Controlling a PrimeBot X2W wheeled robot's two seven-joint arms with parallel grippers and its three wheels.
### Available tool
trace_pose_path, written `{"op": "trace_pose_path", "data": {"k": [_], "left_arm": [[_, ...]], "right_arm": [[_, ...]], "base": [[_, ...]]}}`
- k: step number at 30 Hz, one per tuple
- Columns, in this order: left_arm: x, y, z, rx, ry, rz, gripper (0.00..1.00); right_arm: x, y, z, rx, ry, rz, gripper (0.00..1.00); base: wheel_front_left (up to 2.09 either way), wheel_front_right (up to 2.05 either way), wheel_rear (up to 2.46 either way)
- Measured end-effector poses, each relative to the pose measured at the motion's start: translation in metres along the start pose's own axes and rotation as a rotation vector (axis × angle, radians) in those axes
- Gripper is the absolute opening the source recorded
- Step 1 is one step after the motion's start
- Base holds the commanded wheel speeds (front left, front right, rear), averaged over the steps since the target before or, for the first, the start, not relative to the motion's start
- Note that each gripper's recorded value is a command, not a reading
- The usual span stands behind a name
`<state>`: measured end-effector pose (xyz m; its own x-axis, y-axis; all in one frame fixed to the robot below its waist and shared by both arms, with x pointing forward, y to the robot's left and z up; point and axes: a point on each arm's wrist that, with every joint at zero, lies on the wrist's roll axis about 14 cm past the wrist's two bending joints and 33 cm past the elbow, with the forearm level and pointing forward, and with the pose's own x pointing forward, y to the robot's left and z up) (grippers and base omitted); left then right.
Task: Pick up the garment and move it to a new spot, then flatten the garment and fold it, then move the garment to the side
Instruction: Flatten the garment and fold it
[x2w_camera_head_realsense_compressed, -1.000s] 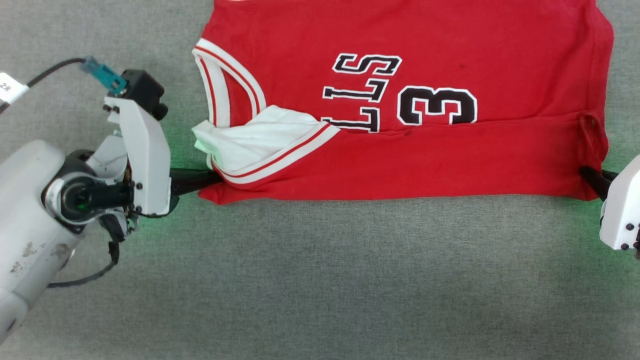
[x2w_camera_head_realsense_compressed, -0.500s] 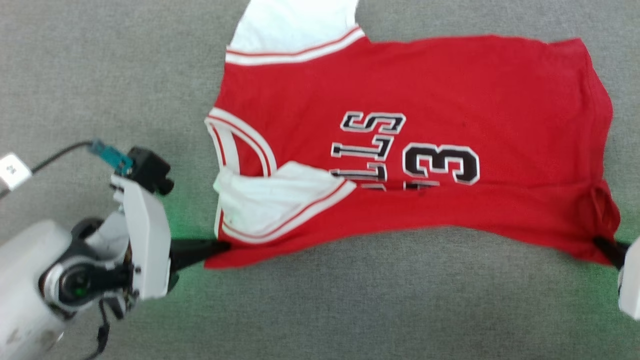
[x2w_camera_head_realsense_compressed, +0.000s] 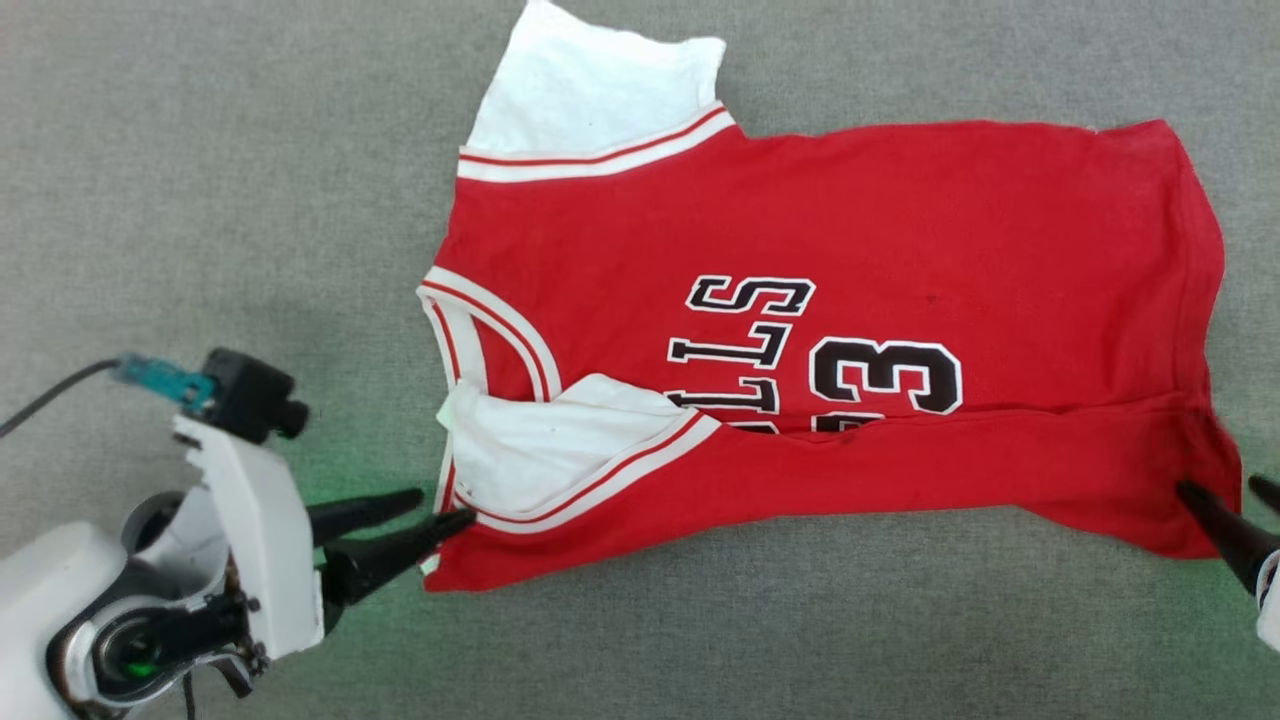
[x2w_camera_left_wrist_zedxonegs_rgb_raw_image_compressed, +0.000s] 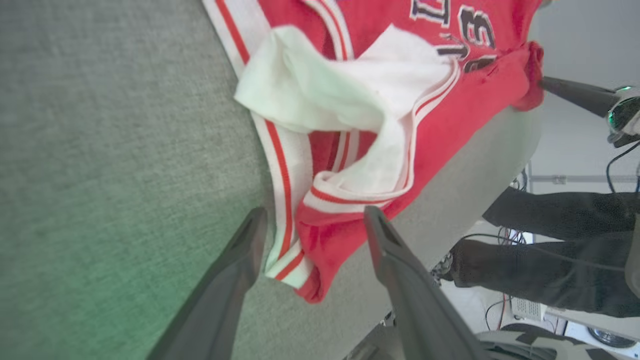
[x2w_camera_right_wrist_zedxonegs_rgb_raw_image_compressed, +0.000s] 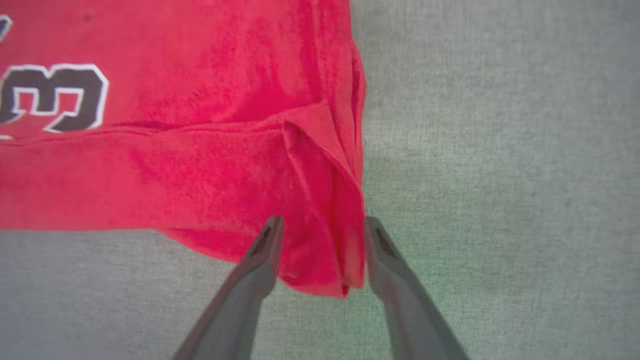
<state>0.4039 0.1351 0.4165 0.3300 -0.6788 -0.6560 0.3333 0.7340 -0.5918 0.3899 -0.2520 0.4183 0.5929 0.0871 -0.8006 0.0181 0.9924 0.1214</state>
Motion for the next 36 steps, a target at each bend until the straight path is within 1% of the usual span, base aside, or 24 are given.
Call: {"op": "trace_pose_path", "data": {"k": [2, 6, 9, 11, 13, 16, 19, 21, 25, 27, 30, 34, 36], "left_arm": [[-0.005, 0.002, 0.008, -0.017, -0.077, 0.015, 1.00], [-0.015, 0.004, 0.020, -0.030, -0.239, 0.039, 1.00], [-0.023, 0.014, 0.025, -0.034, -0.371, 0.086, 1.00], [-0.028, 0.021, 0.029, -0.055, -0.464, 0.117, 1.00], [-0.034, 0.032, 0.033, -0.050, -0.555, 0.171, 1.00], [-0.040, 0.040, 0.040, -0.044, -0.670, 0.210, 1.00], [-0.048, 0.052, 0.060, -0.023, -0.775, 0.261, 1.00], [-0.053, 0.055, 0.077, -0.009, -0.834, 0.266, 1.00], [-0.066, 0.053, 0.127, 0.115, -0.945, 0.266, 1.00], [-0.063, 0.050, 0.145, 0.211, -0.943, 0.271, 1.00], [-0.058, 0.040, 0.186, 0.310, -0.941, 0.252, 1.00], [-0.047, 0.031, 0.238, 0.446, -0.906, 0.267, 1.00], [-0.037, 0.029, 0.260, 0.485, -0.880, 0.277, 1.00]], "right_arm": [[-0.004, 0.002, 0.012, -0.007, -0.065, 0.003, 1.00], [-0.009, 0.012, 0.045, -0.043, -0.238, 0.017, 1.00], [-0.008, 0.024, 0.065, -0.073, -0.369, 0.033, 1.00], [-0.008, 0.036, 0.078, -0.089, -0.464, 0.056, 1.00], [-0.007, 0.047, 0.088, -0.111, -0.554, 0.074, 1.00], [-0.007, 0.061, 0.103, -0.108, -0.693, 0.102, 1.00], [-0.008, 0.062, 0.113, -0.102, -0.807, 0.091, 1.00], [-0.009, 0.064, 0.118, -0.110, -0.874, 0.077, 1.00], [-0.015, 0.065, 0.127, -0.090, -0.982, 0.051, 1.00], [-0.017, 0.062, 0.127, -0.068, -1.012, 0.037, 1.00], [-0.020, 0.059, 0.125, -0.050, -1.038, 0.022, 1.00], [-0.020, 0.052, 0.115, -0.039, -1.031, 0.001, 1.00], [-0.019, 0.046, 0.108, -0.033, -1.018, -0.016, 1.00]], "base": [[0.00, 0.00, 0.00], [0.00, 0.00, 0.00], [0.00, 0.00, 0.00], [0.00, 0.00, 0.00], [0.00, 0.00, 0.00], [0.00, 0.00, 0.00], [0.00, 0.00, 0.00], [0.00, 0.00, 0.00], [0.00, 0.00, 0.00], [0.00, 0.00, 0.00], [0.00, 0.00, 0.00], [0.00, 0.00, 0.00], [0.00, 0.00, 0.00]]}}
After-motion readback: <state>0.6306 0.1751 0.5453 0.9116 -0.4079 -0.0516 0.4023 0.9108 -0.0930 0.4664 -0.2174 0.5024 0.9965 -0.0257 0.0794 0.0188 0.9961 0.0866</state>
